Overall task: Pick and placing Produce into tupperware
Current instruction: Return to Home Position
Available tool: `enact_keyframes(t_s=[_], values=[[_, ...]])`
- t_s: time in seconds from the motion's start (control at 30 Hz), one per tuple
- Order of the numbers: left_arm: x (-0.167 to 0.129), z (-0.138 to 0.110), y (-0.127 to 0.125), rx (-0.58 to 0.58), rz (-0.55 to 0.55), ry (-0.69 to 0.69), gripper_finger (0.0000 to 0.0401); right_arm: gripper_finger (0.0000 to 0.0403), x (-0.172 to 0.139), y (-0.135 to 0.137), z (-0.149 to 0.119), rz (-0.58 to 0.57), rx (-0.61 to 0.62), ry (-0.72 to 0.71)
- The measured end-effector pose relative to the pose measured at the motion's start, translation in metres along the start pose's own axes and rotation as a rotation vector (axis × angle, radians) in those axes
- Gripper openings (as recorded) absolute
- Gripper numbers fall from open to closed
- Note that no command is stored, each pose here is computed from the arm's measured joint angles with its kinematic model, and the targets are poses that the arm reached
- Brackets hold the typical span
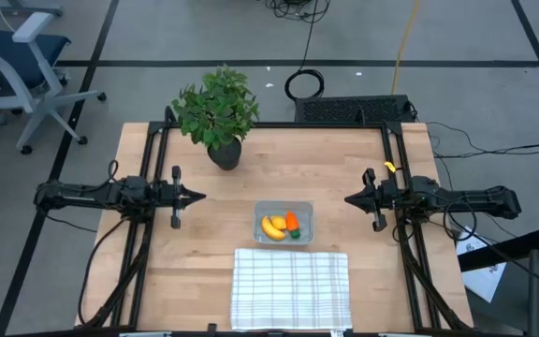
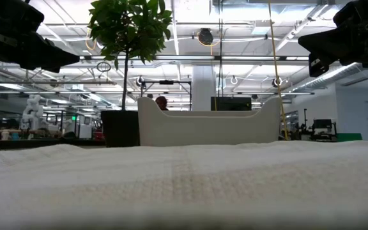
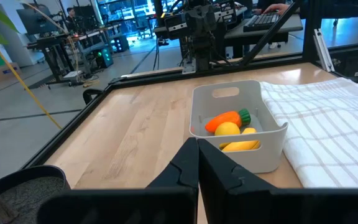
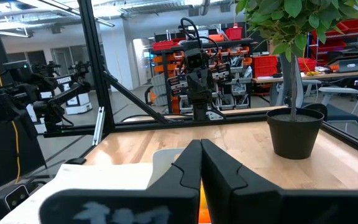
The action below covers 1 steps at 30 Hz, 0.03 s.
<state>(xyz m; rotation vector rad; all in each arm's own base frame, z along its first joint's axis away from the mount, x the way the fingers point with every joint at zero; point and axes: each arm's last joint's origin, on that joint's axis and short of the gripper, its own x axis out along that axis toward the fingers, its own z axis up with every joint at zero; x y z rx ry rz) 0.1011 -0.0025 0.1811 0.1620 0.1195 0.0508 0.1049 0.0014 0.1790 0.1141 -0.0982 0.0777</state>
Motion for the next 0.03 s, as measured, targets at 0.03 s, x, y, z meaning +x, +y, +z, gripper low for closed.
enact_keyframes(t_s=[0.03], values=[[0.0000, 0.0000, 0.0000, 0.000, 0.000, 0.000, 0.0001, 0.0000, 0.0000, 0.0000, 0.0000, 0.000, 0.000, 0.000]])
